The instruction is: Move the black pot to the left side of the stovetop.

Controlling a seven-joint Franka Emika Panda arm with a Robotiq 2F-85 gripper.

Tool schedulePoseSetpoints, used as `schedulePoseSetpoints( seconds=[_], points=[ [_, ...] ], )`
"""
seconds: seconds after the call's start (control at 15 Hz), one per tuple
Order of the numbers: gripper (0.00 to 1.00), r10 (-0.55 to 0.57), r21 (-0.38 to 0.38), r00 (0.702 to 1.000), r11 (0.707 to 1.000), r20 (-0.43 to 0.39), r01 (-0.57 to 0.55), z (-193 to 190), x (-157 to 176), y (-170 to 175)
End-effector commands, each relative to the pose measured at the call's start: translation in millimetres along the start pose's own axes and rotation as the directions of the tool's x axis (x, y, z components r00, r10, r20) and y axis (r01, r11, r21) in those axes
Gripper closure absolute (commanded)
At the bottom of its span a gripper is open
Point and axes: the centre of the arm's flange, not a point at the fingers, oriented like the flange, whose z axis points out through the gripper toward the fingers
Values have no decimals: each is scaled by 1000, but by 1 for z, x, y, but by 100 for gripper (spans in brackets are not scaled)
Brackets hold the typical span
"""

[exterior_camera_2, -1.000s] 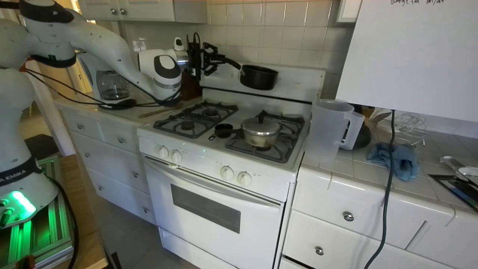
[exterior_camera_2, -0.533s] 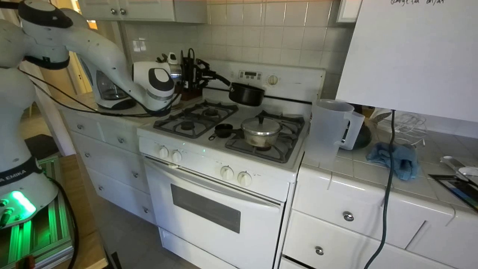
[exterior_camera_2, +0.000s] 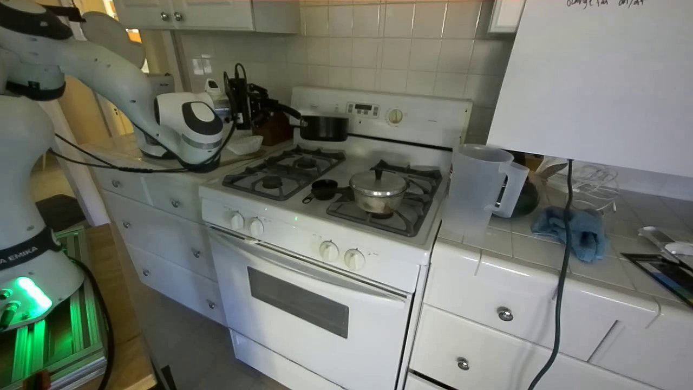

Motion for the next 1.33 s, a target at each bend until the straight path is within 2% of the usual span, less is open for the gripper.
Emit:
schedulePoseSetpoints(
  seconds=[0.0,0.4,0.8,1.27],
  points=[
    [93,20,-101,1000,995,10,-19,-24,4,7],
    [93,130,-160,991,979,6,-127,-34,24,-5],
    [93,213,-89,975,972,-61,-218,-38,47,-22],
    [93,220,-78,974,972,-47,-224,-35,49,-38]
  ],
)
